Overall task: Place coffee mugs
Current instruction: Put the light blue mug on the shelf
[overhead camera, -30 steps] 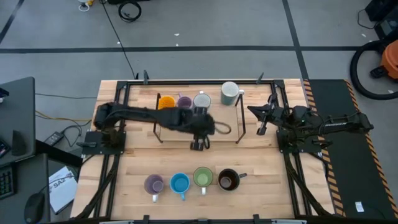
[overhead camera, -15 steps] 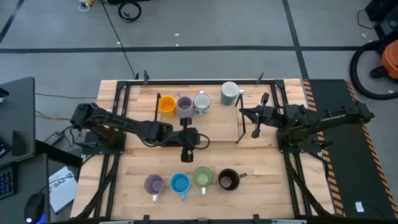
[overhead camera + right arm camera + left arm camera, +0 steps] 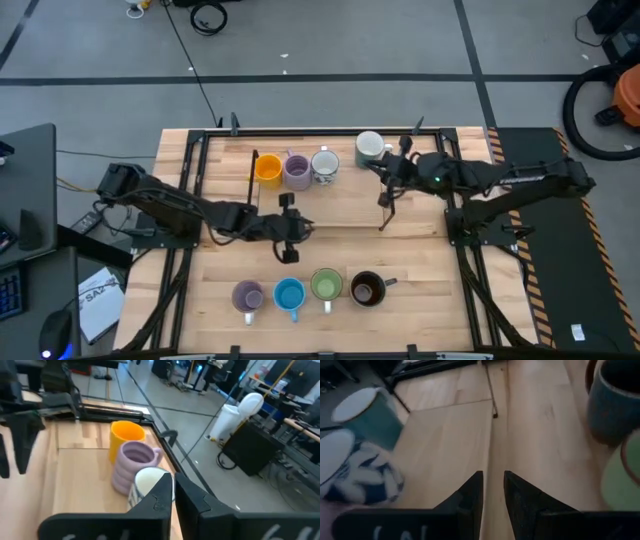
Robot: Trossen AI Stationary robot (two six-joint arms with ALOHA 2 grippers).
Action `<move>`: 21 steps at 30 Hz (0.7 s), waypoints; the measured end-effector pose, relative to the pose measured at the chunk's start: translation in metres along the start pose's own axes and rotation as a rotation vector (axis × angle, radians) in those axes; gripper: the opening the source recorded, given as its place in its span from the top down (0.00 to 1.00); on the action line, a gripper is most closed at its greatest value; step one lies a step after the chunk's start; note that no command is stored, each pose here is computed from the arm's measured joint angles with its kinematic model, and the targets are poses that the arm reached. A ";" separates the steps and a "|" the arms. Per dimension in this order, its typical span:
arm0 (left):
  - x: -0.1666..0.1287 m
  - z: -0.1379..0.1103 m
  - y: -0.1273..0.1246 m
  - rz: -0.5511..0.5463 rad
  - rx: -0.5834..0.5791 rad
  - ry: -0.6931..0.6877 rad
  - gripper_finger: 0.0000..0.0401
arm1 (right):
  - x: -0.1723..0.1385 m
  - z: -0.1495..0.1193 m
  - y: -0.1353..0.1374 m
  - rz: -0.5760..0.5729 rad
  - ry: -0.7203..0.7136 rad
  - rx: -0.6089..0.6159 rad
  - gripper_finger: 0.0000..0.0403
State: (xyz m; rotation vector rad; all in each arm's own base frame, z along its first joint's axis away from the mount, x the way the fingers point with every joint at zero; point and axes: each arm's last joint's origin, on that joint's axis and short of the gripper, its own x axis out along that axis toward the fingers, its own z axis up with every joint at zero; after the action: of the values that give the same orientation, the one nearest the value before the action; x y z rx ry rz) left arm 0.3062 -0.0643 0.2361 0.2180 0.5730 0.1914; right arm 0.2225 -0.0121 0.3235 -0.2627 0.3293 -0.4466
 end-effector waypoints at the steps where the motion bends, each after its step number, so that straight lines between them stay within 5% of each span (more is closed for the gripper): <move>1: -0.003 -0.002 0.002 0.011 0.007 -0.002 0.80 | 0.004 0.002 -0.001 0.003 0.003 0.001 0.92; 11: -0.041 -0.008 0.033 0.072 0.087 -0.120 0.80 | 0.056 0.013 -0.027 -0.058 0.216 -0.029 0.79; 21: -0.049 -0.010 0.039 0.079 -0.024 -0.189 0.80 | 0.100 -0.007 -0.055 0.002 0.526 -0.015 0.73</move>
State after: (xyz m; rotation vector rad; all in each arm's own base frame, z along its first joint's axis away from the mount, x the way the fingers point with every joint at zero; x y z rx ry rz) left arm 0.2556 -0.0370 0.2629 0.2325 0.3749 0.2518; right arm 0.2848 -0.1071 0.3091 -0.1557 0.8466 -0.5086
